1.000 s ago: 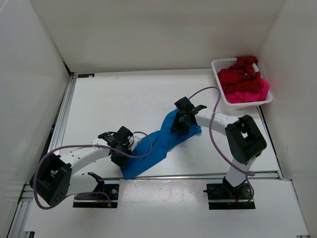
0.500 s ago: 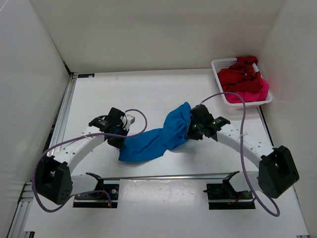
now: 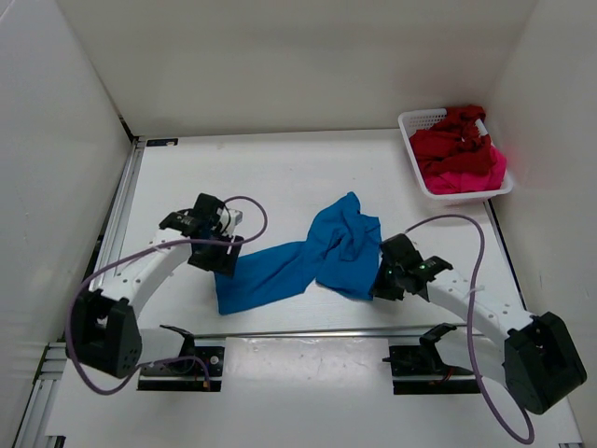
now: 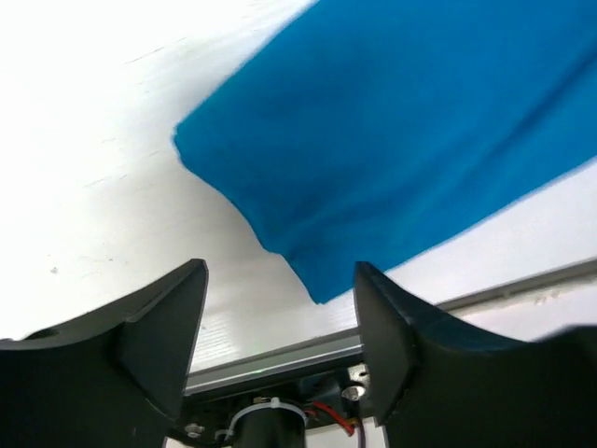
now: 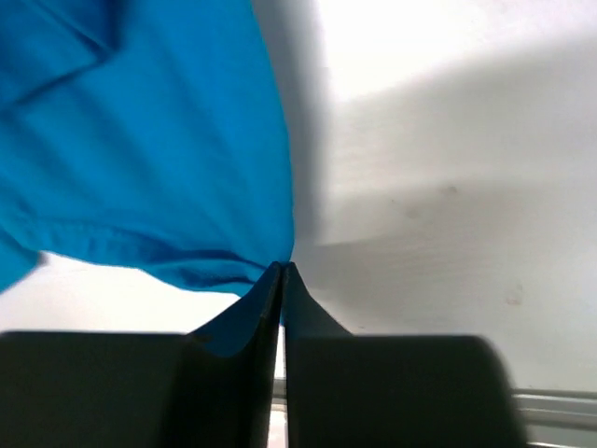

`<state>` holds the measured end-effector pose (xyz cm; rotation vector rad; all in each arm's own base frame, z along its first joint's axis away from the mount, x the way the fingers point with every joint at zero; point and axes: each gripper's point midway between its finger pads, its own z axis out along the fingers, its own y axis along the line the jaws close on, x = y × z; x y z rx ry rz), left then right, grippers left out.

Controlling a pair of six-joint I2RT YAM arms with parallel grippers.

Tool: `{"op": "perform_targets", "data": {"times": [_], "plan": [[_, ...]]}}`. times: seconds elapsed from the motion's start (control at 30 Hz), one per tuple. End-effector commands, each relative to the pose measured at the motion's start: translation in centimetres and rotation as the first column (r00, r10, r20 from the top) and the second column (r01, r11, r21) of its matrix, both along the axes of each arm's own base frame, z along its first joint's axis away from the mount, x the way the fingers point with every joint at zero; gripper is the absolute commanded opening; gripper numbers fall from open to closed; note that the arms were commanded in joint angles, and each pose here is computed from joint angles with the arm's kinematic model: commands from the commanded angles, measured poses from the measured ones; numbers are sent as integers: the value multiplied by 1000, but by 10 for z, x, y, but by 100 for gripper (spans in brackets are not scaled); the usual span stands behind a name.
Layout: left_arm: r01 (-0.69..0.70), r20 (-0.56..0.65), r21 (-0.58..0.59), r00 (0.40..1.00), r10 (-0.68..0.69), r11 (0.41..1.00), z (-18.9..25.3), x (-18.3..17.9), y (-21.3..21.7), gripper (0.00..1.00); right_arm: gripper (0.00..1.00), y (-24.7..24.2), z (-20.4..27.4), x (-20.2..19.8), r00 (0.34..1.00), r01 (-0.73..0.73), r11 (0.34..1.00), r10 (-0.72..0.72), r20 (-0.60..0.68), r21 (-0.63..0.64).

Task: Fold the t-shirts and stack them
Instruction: Flatten out the tshirt

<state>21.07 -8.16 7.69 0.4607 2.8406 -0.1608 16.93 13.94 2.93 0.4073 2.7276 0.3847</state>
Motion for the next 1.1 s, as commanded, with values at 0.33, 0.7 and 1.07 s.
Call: {"op": "perform_targets", "data": {"times": [0.33,0.7,1.07], "plan": [[285,71,119,953,-294,951,-6,-35,-35,92,68,11,1,20,998,60,998,-60,-6,32],[136,186,107,970,-155,985,19,-17,-8,92,0,26,32,74,998,64,996,-64,12,66],[-62,286,10,956,56,998,51,7,23,93,0,151,540,127,287,-468,884,172,942,-19]]}}
